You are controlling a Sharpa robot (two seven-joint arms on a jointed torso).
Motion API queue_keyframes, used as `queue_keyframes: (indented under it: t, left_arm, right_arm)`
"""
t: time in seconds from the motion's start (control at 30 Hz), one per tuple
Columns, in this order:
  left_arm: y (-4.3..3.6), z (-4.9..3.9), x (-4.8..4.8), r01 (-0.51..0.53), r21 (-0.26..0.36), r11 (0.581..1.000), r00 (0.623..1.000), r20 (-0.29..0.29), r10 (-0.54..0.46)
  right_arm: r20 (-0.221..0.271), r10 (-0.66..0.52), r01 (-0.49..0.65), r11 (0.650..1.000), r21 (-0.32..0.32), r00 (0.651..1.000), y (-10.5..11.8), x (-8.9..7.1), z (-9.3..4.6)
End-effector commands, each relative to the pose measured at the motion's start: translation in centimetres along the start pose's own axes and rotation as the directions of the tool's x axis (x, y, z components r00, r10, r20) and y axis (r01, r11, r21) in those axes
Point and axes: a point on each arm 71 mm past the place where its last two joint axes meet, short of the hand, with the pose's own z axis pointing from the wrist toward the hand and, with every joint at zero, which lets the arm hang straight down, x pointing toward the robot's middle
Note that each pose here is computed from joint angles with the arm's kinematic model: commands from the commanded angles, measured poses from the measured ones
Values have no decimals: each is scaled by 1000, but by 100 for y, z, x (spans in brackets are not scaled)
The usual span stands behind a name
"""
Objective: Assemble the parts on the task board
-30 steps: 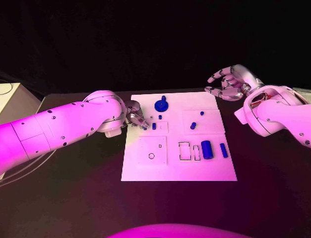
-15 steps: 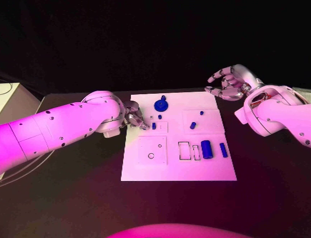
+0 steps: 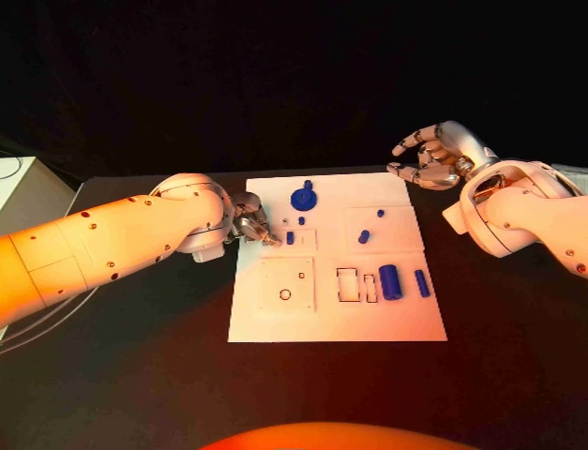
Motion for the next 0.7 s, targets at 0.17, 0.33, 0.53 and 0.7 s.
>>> queue_keyframes:
  t: [0.17, 0.33, 0.53, 0.7]
  left_arm:
    - [25, -8, 99, -31, -6, 999, 998, -55, 31]
    - [34, -35, 103, -33, -2, 999, 998, -60, 33]
    - [49, -69, 98, -34, 2, 999, 998, -60, 34]
    - [80, -96, 92, -37, 0, 999, 998, -60, 37]
  right_arm:
    - [1, -2, 2, 1000, -9, 1000, 6, -1, -3]
    - [1, -3, 3, 1000, -9, 1000, 5, -3, -3]
    - [2, -3, 3, 1000, -8, 1000, 0, -6, -5]
    - [2, -3, 3, 1000, -7, 1000, -4, -9, -6]
